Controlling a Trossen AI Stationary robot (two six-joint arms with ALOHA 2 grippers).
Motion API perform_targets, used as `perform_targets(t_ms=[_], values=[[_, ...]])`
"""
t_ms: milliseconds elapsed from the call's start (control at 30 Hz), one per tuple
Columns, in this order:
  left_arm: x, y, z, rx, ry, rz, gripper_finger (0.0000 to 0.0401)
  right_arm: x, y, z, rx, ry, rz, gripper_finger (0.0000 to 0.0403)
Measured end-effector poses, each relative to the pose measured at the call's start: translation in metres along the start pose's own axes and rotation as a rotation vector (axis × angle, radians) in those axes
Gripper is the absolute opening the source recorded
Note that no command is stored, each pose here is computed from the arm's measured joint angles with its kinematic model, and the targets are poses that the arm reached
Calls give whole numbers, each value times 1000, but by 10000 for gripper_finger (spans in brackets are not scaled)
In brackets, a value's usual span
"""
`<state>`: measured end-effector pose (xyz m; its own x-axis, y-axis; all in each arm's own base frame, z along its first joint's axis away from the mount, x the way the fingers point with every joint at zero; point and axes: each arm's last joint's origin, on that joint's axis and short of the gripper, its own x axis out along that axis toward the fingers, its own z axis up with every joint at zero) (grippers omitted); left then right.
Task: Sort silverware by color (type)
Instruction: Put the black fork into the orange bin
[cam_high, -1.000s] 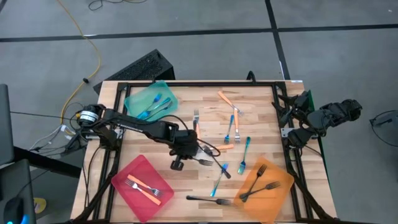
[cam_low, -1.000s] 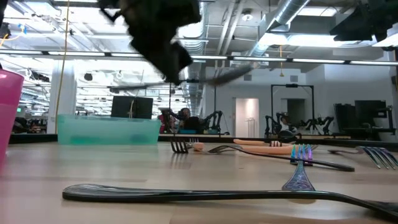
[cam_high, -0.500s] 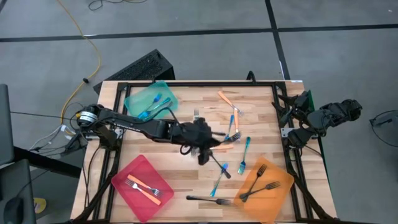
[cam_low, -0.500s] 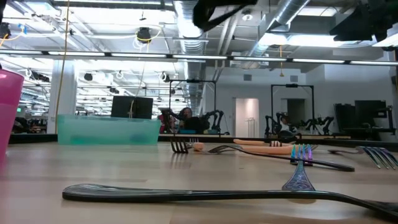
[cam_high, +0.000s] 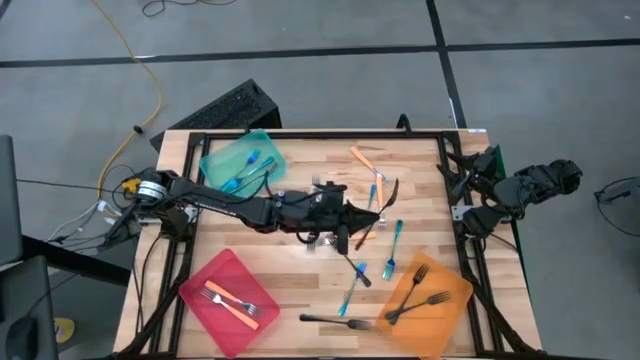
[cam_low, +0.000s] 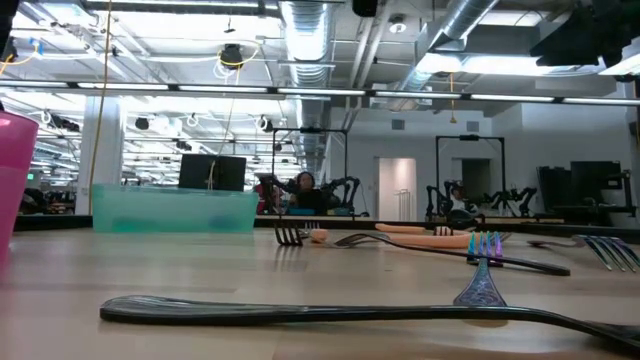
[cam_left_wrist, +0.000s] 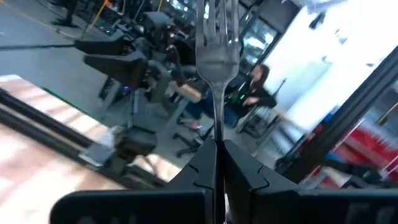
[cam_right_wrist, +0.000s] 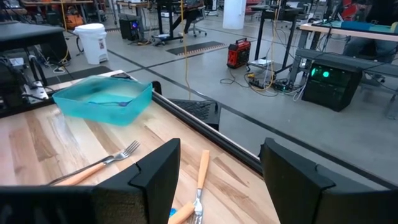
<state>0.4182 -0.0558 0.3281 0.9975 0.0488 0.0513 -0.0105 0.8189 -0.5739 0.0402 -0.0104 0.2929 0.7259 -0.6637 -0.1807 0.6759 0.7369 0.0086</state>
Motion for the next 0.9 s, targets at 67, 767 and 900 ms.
perform_targets(t_ms=[67,767,900], values=[[3,3,-5,-30,11,12,0,0,0,0,0,2,5,242],[115,-12,-64,-111,101,-105,0,0,1,0,-1,5,10,242],[134,-16,-88,-149,166,-125,0,0,1,0,-1,5,10,242]])
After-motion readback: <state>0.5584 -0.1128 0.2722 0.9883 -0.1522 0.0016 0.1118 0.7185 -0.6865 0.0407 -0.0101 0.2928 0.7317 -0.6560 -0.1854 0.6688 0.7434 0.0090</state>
